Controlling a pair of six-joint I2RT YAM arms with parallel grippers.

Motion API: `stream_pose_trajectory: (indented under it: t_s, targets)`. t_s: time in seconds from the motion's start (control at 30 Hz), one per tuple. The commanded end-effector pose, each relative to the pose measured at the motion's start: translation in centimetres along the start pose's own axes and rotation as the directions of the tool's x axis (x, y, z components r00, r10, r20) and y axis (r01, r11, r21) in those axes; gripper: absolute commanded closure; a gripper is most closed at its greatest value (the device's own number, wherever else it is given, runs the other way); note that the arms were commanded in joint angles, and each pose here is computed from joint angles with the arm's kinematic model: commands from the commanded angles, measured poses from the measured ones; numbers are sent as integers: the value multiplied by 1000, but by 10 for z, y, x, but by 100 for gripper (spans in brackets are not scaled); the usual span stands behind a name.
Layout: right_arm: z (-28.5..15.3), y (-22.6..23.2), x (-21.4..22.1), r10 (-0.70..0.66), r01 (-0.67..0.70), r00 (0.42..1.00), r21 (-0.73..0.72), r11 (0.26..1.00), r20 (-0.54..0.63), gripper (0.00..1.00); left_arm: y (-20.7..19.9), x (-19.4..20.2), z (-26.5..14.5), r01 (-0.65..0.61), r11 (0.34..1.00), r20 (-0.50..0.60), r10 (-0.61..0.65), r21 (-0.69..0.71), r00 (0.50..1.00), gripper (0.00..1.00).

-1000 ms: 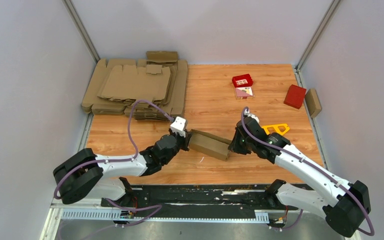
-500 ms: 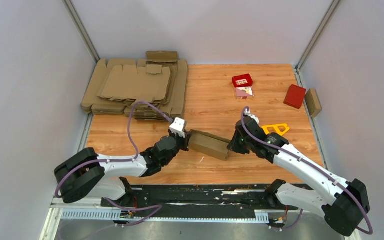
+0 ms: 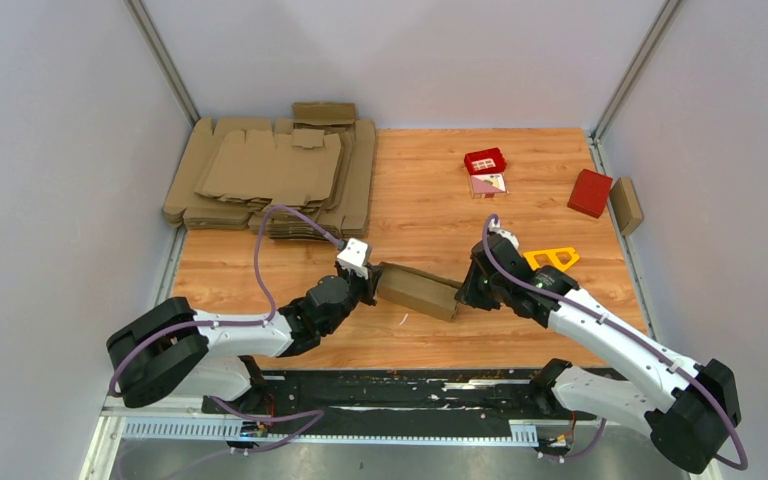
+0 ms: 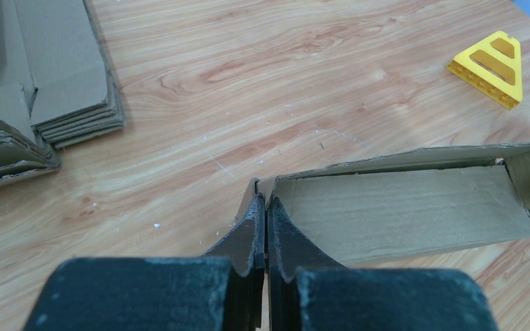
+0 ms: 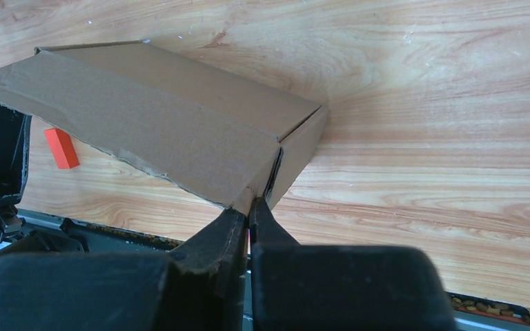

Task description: Fold the paper box

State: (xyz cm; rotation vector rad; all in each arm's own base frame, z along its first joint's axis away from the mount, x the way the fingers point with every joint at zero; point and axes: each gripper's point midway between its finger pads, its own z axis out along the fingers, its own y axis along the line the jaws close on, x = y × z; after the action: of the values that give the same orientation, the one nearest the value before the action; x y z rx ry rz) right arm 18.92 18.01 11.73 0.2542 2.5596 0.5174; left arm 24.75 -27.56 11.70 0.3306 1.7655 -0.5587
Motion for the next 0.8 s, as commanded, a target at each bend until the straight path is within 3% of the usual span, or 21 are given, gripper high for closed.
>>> stream_pose_trajectory:
  t_s: [0.0, 0.4, 0.6, 0.77]
  targets:
    - [-5, -15, 12, -21, 25, 998, 67, 997, -58, 100, 10, 40, -9, -74, 997, -143, 71, -11, 987, 100]
    - [-4, -27, 5, -59, 63, 998, 141, 988, -36, 100, 10, 41, -8, -84, 996, -151, 81, -14, 985, 100]
    - [7, -18, 19, -7, 13, 997, 72, 997, -73, 100, 10, 43, -7, -93, 996, -158, 90, -12, 983, 100]
    - [10, -25, 24, -13, 21, 996, 99, 995, -89, 100, 12, 46, -7, -101, 995, -167, 97, -13, 981, 100]
